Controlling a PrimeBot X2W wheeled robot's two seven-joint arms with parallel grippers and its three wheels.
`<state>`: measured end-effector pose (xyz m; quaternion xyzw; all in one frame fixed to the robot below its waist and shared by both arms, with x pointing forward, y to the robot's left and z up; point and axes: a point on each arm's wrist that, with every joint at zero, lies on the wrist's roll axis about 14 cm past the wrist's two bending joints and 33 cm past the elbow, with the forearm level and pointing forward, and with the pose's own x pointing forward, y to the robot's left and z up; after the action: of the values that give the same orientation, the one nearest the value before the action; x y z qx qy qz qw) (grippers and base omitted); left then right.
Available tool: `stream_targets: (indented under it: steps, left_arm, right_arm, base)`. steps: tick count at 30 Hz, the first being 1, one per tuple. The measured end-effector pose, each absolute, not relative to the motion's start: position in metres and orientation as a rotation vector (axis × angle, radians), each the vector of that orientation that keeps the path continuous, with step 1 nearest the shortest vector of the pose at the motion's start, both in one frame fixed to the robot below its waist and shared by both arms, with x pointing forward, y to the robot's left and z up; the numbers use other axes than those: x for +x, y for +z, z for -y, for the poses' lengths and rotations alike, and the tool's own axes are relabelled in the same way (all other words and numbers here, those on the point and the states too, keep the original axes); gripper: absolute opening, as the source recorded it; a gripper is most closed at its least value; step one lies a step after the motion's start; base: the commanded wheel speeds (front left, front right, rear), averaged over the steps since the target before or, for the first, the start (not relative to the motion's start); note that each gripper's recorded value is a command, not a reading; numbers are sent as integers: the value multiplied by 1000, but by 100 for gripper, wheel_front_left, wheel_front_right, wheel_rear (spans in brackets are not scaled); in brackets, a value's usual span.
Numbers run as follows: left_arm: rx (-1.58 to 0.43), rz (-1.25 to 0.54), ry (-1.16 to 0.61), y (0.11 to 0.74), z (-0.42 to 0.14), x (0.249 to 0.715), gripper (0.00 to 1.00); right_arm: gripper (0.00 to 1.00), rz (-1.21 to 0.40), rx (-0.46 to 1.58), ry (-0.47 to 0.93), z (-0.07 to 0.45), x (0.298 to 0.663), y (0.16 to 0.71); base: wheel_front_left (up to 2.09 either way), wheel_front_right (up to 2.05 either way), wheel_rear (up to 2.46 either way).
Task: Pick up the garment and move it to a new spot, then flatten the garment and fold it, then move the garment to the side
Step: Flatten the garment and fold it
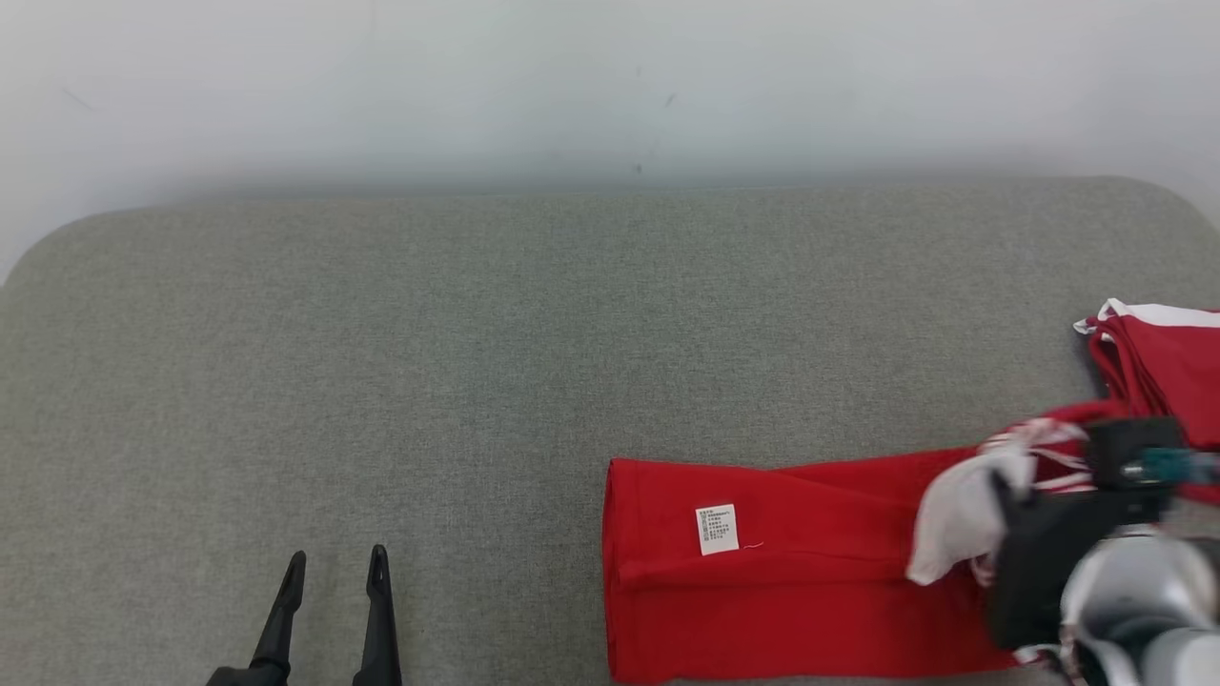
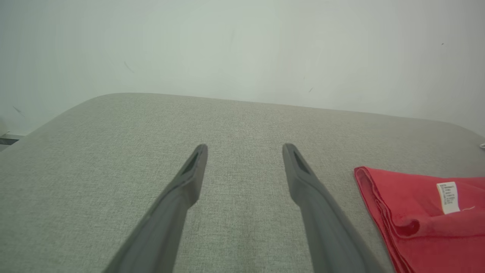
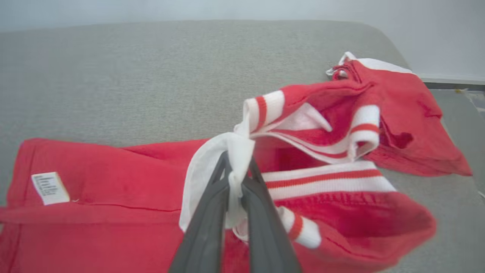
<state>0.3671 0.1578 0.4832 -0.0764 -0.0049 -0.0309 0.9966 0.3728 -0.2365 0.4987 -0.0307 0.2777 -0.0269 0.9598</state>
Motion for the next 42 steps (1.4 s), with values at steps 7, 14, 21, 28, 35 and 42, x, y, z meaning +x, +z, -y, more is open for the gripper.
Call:
stream_targets:
  steps: [7,14,21,28,35,42]
  left_arm:
    - [-157,6,-53,482,-160,365,100]
    - [-160,9,-35,483,-165,362,100]
    - [-163,7,-19,482,-169,358,100]
    - [-169,9,-7,483,-173,354,100]
    - [-169,12,-1,484,-174,350,100]
    - [-170,14,-14,485,-170,349,100]
  right_arm:
    - [0,-638,-63,219,149,374,473]
    - [0,-670,-54,372,96,374,459]
    - [0,-708,-45,450,65,376,443]
    - [0,-720,-51,496,48,379,434]
    - [100,-662,104,583,21,378,451]
    - [100,-519,95,571,27,384,493]
  base:
    - [0,0,0]
    - [0,0,0]
    - [0,0,0]
    - [0,0,0]
    - [0,0,0]
    - [0,0,0]
